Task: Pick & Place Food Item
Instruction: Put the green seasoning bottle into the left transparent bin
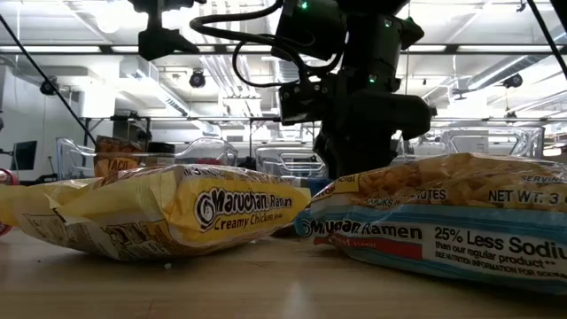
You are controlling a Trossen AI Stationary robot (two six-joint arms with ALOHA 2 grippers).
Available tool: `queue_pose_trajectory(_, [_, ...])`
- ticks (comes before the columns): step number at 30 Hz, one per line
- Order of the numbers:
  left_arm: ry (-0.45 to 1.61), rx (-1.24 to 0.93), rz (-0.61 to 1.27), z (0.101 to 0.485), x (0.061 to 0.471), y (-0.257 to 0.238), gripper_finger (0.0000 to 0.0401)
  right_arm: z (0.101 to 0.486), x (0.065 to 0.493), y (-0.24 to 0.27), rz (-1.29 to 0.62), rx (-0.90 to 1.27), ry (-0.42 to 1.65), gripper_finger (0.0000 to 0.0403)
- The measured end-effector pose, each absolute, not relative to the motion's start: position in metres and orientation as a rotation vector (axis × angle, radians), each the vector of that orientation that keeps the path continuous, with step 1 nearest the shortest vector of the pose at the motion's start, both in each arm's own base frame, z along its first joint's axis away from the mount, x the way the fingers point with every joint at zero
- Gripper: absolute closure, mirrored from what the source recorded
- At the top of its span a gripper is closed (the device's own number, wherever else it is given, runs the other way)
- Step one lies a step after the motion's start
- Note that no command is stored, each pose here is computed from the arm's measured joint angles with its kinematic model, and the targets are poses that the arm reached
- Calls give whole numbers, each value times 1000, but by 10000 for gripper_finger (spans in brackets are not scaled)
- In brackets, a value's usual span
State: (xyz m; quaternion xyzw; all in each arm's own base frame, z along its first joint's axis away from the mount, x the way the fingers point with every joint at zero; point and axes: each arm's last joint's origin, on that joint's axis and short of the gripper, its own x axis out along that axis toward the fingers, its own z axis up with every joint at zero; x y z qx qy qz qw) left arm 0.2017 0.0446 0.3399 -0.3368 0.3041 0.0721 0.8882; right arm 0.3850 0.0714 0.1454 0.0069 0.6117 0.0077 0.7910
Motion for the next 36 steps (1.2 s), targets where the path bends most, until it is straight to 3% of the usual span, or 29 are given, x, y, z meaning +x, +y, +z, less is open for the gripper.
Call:
queue_pose_trajectory(7, [635, -683, 144, 340, 201, 44, 30, 158, 384, 74, 8, 43, 1284, 242])
queue_pose_trajectory(25, [635, -581, -7, 339, 211, 38, 30, 267, 364, 68, -154, 375, 853, 239])
queue_pose_trajectory(36, [606, -490, -127, 337, 244, 20, 30, 289, 363, 67, -183, 505, 700, 239])
